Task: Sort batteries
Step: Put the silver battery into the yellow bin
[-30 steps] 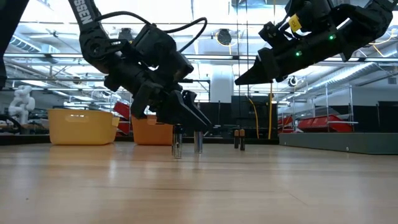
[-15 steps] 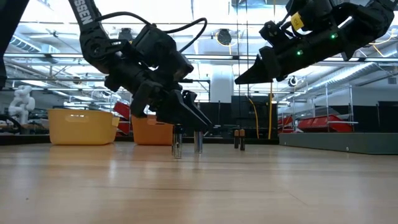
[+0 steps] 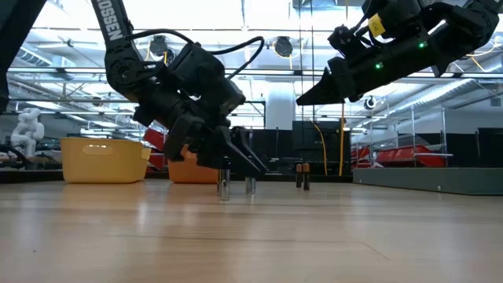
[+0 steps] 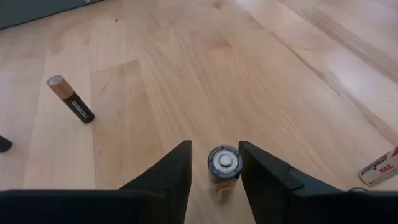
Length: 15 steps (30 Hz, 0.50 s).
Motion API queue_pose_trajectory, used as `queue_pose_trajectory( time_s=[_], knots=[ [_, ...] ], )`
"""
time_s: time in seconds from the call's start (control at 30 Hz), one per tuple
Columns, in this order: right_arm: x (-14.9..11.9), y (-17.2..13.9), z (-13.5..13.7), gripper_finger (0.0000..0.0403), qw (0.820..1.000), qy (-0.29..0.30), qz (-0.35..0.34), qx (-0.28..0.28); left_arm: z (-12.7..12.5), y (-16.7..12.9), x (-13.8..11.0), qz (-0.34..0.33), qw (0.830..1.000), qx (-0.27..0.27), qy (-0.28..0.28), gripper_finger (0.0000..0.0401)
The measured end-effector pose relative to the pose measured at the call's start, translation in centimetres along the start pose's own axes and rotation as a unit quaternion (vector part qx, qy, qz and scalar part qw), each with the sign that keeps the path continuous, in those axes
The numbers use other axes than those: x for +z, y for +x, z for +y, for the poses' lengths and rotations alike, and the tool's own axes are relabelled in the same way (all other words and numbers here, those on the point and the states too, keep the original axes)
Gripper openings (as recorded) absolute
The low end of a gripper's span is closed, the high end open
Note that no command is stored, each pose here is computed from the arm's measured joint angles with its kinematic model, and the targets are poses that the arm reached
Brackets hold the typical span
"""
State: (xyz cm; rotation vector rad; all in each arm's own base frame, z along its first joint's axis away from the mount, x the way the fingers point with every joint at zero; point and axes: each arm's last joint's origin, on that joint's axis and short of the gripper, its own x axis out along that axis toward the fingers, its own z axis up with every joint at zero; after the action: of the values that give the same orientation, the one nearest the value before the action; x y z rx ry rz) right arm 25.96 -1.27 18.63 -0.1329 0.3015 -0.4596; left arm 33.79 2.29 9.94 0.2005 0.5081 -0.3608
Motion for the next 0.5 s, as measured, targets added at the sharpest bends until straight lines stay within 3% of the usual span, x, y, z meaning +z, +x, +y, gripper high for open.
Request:
queue_pose_trajectory(
  time_s=[0.2, 0.5],
  knots=[
    [0.0, 0.0, 0.0, 0.0141, 1.0, -0.001, 0.0, 0.0, -0.02, 0.01, -0.05, 0.002, 1.0, -0.001, 0.003, 0.0061],
    [0.0, 0.0, 0.0, 0.0141, 1.0, -0.001, 0.0, 0.0, 0.1, -0.49, 0.11, 0.015, 1.0, 0.0, 0.004, 0.0056]
  ],
)
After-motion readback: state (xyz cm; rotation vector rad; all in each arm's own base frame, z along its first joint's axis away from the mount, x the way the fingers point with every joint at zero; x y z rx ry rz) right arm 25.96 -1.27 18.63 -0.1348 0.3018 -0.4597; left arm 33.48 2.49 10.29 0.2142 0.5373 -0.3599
